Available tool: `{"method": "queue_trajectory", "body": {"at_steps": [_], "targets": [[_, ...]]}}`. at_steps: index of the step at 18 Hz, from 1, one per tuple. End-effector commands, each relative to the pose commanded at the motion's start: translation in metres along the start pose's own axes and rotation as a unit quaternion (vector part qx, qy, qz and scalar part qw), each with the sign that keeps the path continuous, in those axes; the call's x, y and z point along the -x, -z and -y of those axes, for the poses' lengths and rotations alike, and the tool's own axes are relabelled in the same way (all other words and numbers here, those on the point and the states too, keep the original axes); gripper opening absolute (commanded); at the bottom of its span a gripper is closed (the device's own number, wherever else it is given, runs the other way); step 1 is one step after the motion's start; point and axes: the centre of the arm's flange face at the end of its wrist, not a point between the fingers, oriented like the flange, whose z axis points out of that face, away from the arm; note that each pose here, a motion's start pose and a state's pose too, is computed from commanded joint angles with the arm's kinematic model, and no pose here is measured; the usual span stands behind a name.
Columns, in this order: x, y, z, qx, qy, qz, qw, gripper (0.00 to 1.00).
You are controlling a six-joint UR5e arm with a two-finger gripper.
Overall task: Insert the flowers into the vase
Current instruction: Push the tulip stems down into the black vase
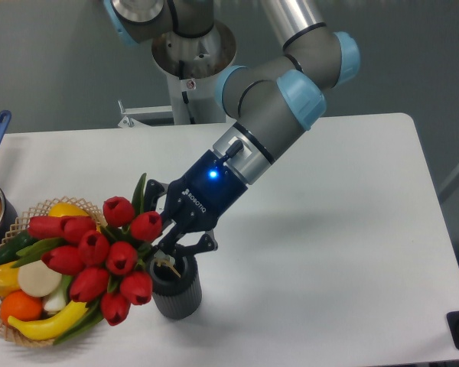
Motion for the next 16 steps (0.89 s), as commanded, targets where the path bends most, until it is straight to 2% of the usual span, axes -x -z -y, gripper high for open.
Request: {"method": "queue_trajectory", "body": {"at_steps": [8,11,16], "targets": [[-0.004,-0.013,-0.02,0.009,0.004,-0.01,0.9999,0.0],[-0.003,-0.016,-0.031,0.014,-0.018,-0.011,0.9997,0.0],[-0.001,-0.021,-0.05,0.019,-0.027,-0.016,0.9993,0.0]]}}
